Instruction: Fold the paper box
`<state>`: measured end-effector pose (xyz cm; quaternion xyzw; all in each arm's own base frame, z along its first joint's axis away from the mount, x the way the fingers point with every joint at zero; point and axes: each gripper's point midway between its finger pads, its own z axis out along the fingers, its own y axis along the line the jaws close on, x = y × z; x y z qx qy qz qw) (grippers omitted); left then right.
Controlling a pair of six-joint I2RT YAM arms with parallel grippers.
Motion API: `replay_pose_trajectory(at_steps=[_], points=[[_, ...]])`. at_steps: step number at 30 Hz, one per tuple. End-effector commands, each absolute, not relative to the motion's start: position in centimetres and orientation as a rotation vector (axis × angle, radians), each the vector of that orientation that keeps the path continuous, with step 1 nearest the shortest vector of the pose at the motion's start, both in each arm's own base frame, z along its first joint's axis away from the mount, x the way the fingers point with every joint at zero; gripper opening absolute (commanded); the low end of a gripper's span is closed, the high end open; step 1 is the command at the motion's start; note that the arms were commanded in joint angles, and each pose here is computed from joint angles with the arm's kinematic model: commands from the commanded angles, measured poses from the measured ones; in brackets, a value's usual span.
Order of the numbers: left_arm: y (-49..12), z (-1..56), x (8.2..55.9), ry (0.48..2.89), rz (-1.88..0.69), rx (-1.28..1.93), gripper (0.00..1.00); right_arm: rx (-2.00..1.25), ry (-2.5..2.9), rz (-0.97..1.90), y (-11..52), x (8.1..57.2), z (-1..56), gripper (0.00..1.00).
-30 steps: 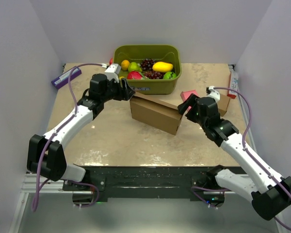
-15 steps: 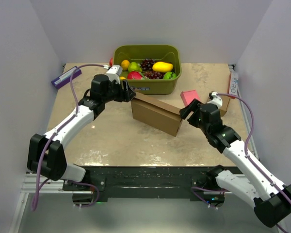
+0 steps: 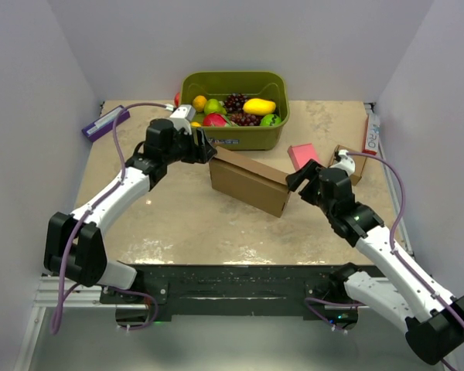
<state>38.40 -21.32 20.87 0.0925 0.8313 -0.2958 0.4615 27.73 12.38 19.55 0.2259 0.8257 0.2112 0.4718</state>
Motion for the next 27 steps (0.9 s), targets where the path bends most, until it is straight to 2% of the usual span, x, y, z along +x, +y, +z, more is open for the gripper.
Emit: replay_pose_trajectory(at_steps=[1, 7, 14, 19, 27], points=[[-21.3, 21.8, 37.4, 2.009, -0.726, 0.285, 0.71, 0.509, 2.052, 0.518, 12.4, 26.9, 20.3, 0.8], [-21.7, 23.2, 37.2, 1.949, -0.767, 0.311, 0.79, 0.445, 2.071, 0.596, 13.8, 26.5, 22.5, 0.89], [-21.6, 24.3, 37.3, 1.901, -0.79, 0.31, 0.82, 0.451, 2.06, 0.623, 13.9, 26.2, 22.7, 0.9], [-21.3, 24.5, 37.4, 1.892, -0.792, 0.298, 0.81, 0.452, 2.075, 0.605, 13.7, 26.1, 22.2, 0.89], [-21.4, 24.0, 37.4, 1.903, -0.805, 0.297, 0.73, 0.458, 2.09, 0.559, 13.1, 26.1, 21.3, 0.87]])
